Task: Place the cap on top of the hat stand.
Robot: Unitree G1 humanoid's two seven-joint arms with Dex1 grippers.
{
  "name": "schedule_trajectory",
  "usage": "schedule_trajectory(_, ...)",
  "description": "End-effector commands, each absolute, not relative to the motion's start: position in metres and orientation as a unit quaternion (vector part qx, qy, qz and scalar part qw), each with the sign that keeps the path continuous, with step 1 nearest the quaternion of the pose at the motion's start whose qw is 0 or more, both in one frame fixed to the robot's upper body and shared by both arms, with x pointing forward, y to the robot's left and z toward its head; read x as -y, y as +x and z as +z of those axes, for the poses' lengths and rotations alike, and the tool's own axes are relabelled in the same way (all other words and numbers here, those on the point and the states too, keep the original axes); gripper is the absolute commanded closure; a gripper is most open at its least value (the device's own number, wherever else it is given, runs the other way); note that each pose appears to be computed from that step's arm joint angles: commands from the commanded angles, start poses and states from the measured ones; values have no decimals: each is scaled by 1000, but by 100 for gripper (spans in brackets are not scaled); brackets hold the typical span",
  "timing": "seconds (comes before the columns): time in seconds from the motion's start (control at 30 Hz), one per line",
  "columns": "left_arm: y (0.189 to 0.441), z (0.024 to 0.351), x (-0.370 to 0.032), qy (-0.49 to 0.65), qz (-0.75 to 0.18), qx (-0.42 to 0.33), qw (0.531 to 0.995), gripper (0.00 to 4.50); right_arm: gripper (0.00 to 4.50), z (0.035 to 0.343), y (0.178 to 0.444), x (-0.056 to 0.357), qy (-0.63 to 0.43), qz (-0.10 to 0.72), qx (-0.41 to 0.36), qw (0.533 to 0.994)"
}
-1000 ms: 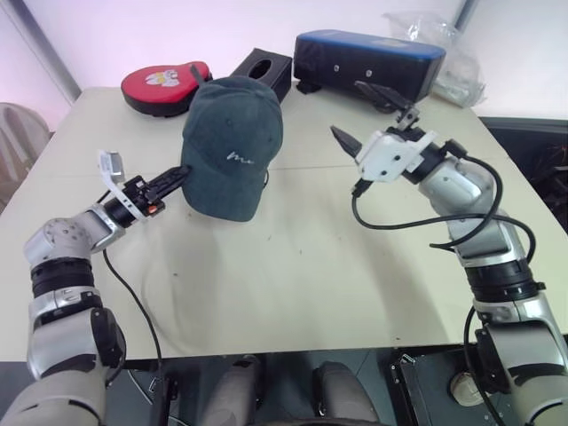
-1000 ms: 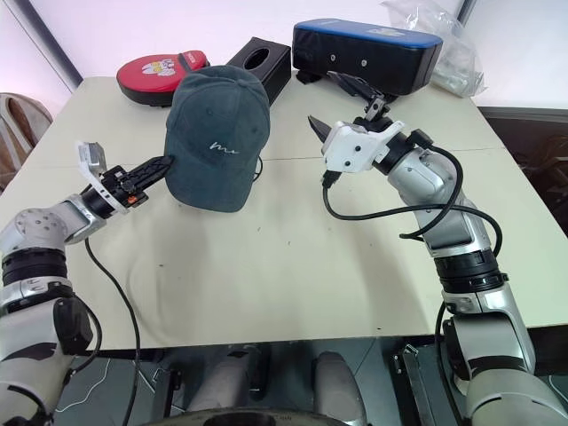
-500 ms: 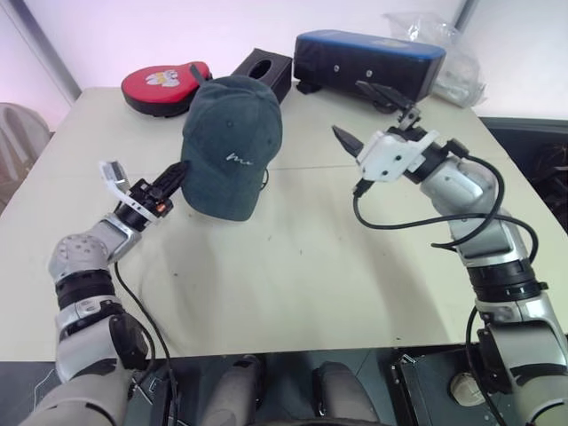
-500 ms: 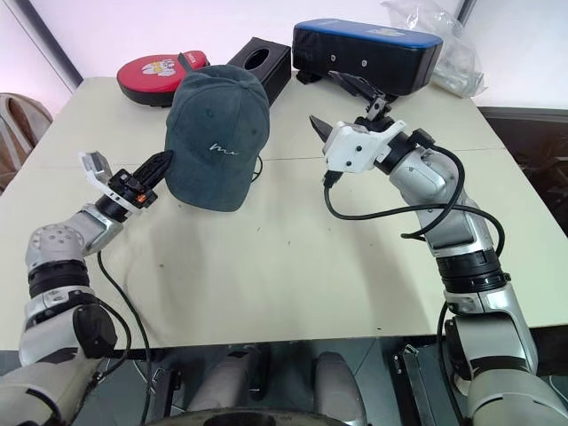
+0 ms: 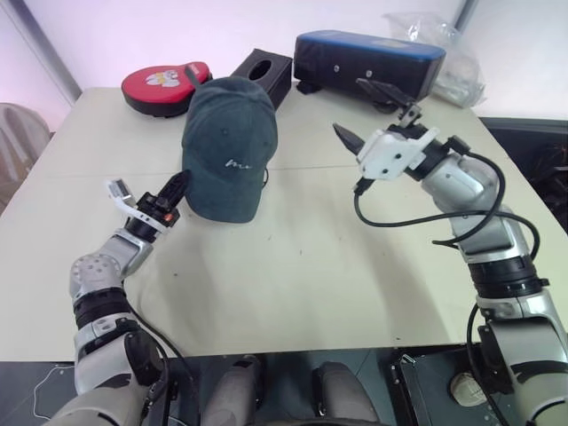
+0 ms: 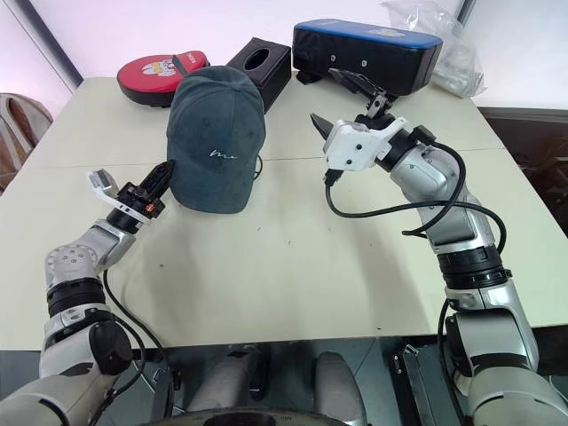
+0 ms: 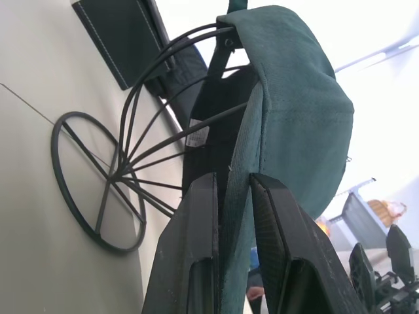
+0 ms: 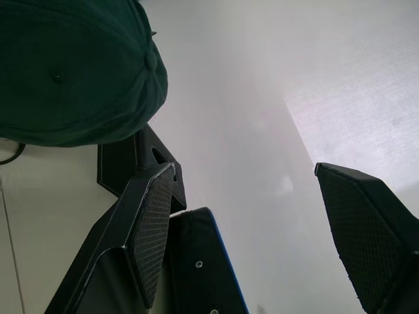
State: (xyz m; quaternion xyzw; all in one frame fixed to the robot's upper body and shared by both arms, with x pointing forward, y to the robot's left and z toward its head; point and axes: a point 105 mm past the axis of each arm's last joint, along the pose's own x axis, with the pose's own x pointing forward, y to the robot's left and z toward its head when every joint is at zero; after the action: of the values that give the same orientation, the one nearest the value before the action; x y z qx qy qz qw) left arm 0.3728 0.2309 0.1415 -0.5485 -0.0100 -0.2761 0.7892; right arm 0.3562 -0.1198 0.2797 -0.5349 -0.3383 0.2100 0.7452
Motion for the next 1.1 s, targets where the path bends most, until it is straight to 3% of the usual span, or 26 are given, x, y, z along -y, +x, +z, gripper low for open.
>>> schedule_trajectory(0.03, 372, 144, -239, -561, -260, 33, 785, 368, 98, 300, 350, 117, -533, 194, 372, 735)
schedule_trajectory(0.73, 375, 114, -232, -607, -216, 30, 764, 368, 98, 301, 350, 120, -539, 190, 370, 733)
schedule_trajectory(1.1, 384, 110, -239, -680, -160, 99, 709, 368, 98, 304, 351, 120, -545, 194, 372, 726)
